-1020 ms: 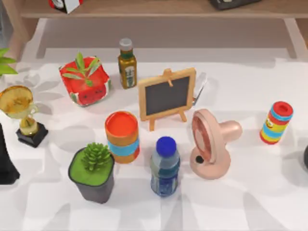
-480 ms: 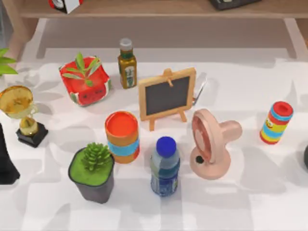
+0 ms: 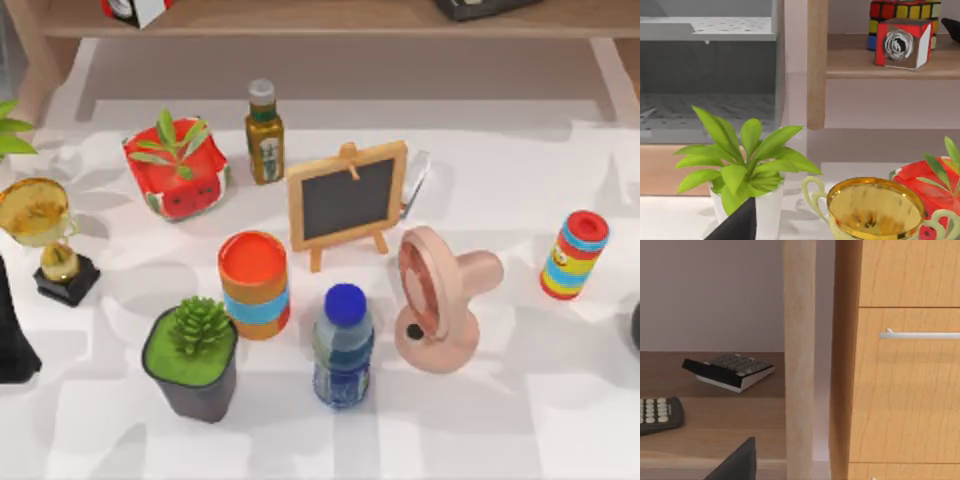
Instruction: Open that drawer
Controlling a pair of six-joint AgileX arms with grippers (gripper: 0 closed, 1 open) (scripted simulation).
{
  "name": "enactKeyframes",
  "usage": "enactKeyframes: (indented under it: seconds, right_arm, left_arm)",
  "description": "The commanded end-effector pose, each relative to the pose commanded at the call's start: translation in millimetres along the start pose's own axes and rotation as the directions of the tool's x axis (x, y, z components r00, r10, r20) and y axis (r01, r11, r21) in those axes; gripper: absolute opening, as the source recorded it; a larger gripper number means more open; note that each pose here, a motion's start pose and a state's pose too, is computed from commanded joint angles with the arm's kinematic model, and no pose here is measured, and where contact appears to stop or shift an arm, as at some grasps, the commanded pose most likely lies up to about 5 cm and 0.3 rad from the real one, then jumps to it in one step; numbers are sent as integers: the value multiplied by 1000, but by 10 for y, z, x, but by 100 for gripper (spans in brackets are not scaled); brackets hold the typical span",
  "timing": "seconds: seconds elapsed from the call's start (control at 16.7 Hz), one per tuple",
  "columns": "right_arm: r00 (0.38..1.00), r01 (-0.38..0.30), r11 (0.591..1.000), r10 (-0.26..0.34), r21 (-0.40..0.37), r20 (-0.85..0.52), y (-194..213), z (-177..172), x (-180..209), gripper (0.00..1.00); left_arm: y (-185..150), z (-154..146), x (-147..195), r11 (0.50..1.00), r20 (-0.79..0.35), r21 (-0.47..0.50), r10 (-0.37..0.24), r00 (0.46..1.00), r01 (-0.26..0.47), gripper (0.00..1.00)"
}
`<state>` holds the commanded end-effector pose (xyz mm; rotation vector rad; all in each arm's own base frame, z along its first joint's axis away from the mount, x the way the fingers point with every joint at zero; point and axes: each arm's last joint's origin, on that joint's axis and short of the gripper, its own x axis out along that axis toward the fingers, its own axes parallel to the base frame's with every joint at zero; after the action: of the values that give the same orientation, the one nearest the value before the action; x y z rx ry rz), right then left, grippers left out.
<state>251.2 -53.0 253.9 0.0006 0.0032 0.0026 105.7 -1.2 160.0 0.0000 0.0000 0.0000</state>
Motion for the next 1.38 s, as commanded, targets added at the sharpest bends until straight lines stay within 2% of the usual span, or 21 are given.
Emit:
enactKeyframes:
  seconds: [0.12,0.3,0.48,0.6,0.66,0.78,0.96,1.08,1.2,1.32,1.38]
  right_arm:
    - [1000,-3,1000,3,-13,3,-7,3,23,100]
    - [1000,-11,994,13,-112,11,-78,-9,196,100]
    - [1000,-12,954,16,-299,11,-234,-111,486,100]
    - [1000,-8,889,13,-458,8,-380,-245,708,100]
    - [1000,-6,842,11,-539,6,-461,-332,817,100]
    - [1000,-4,719,6,-695,1,-630,-538,1021,100]
    - [1000,-2,485,-1,-875,-3,-876,-898,1265,100]
    - [1000,-1,323,-5,-946,-2,-1016,-1131,1376,100]
    - [1000,2,183,-8,-983,0,-1130,-1334,1450,100]
    - [1000,3,79,-10,-997,2,-1214,-1498,1494,100]
    - [1000,3,43,-11,-999,3,-1243,-1560,1507,100]
  left_arm:
    - [0,0,0,1000,0,0,0,1000,0,100]
    - [0,0,0,1000,0,0,0,1000,0,100]
    - [0,0,0,1000,0,0,0,1000,0,100]
    - [0,0,0,1000,0,0,0,1000,0,100]
    - [0,0,0,1000,0,0,0,1000,0,100]
    - [0,0,0,1000,0,0,0,1000,0,100]
    - [0,0,0,1000,0,0,0,1000,0,100]
    - [0,0,0,1000,0,0,0,1000,0,100]
    - [0,0,0,1000,0,0,0,1000,0,100]
    - [0,0,0,1000,0,0,0,1000,0,100]
    - [0,0,0,1000,0,0,0,1000,0,100]
